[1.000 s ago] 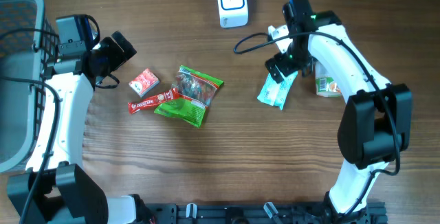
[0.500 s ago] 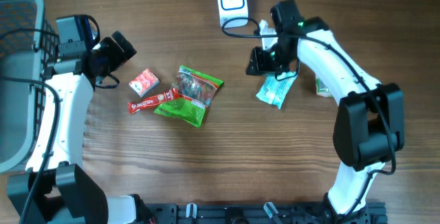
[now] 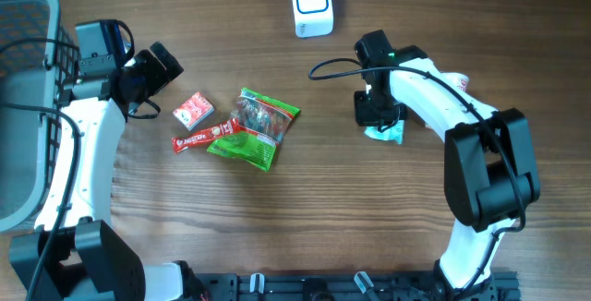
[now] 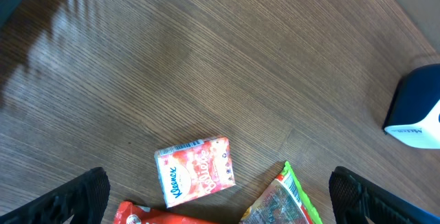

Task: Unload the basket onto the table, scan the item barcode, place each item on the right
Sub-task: 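Lower the mint pack onto the table beside the cup noodles, then open the right gripper and lift it off the mint pack, then move the right gripper to the green snack bag and grasp it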

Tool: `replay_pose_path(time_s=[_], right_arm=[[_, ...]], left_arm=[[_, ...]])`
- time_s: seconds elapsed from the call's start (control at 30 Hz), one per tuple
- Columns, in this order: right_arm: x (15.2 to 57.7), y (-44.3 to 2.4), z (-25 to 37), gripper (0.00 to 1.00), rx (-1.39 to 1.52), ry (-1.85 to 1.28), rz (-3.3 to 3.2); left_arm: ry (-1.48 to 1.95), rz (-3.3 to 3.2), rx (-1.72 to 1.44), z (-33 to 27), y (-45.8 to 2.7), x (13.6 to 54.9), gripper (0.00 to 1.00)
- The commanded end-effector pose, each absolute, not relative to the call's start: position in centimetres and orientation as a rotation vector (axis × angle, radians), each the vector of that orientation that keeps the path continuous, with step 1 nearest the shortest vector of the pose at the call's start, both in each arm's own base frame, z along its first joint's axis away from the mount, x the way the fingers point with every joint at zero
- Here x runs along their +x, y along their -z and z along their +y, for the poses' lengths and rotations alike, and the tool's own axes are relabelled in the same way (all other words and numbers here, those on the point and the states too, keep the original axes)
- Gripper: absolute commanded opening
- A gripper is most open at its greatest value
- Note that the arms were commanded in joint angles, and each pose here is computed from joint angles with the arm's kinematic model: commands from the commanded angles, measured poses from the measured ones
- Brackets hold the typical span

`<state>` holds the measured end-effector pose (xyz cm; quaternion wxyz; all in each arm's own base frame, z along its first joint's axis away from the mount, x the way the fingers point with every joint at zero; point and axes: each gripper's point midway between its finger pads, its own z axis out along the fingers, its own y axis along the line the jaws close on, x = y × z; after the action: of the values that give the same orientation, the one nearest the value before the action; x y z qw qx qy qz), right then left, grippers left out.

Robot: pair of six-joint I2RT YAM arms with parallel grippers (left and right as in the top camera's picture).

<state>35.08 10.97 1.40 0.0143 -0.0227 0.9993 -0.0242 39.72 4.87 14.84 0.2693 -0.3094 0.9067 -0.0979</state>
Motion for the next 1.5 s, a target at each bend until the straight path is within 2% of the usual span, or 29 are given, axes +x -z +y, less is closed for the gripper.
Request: replay_pose_path(time_s=[0.0,0.1,0.2,0.3,0.5,0.77,0.93,1.03,1.1,1.13,1.17,1.23,1.33,1.47], right_arm=[[35.7,-1.7,8.6,0.08,-0.094,0.277,3.062],[36.2,-1.6,9.2,0.08,-0.088,0.230,3.046],[36.8,-1.5,12.2,0.10,-0.093,-0.023,3.041],[37.2,-1.6,12.5,0.11,-0.094,-0.040,3.025],[38.0,-1.5,9.7,0.12,-0.072,0.201,2.971],[36.6,-1.5,5.6,0.13,-0.071,0.536,2.957],[36.5,-1.7,5.6,0.13,-0.084,0.535,2.964],[36.8,-2.4,8.2,0.15,-0.175,0.339,3.006],[36.9,-3.4,12.1,0.25,-0.276,0.027,3.019],[36.9,-3.9,13.8,0.43,-0.331,-0.118,3.013],[36.9,-4.6,16.1,0.56,-0.368,-0.308,2.995],[36.4,-6.4,20.6,0.75,-0.410,-0.714,2.929],[35.6,-8.4,25.0,0.76,-0.502,-1.034,2.817],[33.8,-7.6,28.6,0.78,-0.643,-0.910,2.811]], left_arm=[[0.251,2.439,-0.837,5.1,-14.9,39.8,1.00],[0.251,2.439,-0.837,5.1,-14.9,39.8,1.00],[0.251,2.439,-0.837,5.1,-14.9,39.8,1.00],[0.251,2.439,-0.837,5.1,-14.9,39.8,1.00],[0.251,2.439,-0.837,5.1,-14.9,39.8,1.00],[0.251,2.439,-0.837,5.1,-14.9,39.8,1.00],[0.251,2.439,-0.837,5.1,-14.9,39.8,1.00],[0.251,2.439,-0.837,5.1,-14.9,39.8,1.00],[0.251,2.439,-0.837,5.1,-14.9,39.8,1.00],[0.251,2.439,-0.837,5.1,-14.9,39.8,1.00],[0.251,2.439,-0.837,5.1,-14.9,39.8,1.00],[0.251,2.439,-0.837,5.1,-14.9,39.8,1.00],[0.251,2.439,-0.837,5.1,-14.9,39.8,1.00],[0.251,2.439,-0.837,5.1,-14.9,39.8,1.00]])
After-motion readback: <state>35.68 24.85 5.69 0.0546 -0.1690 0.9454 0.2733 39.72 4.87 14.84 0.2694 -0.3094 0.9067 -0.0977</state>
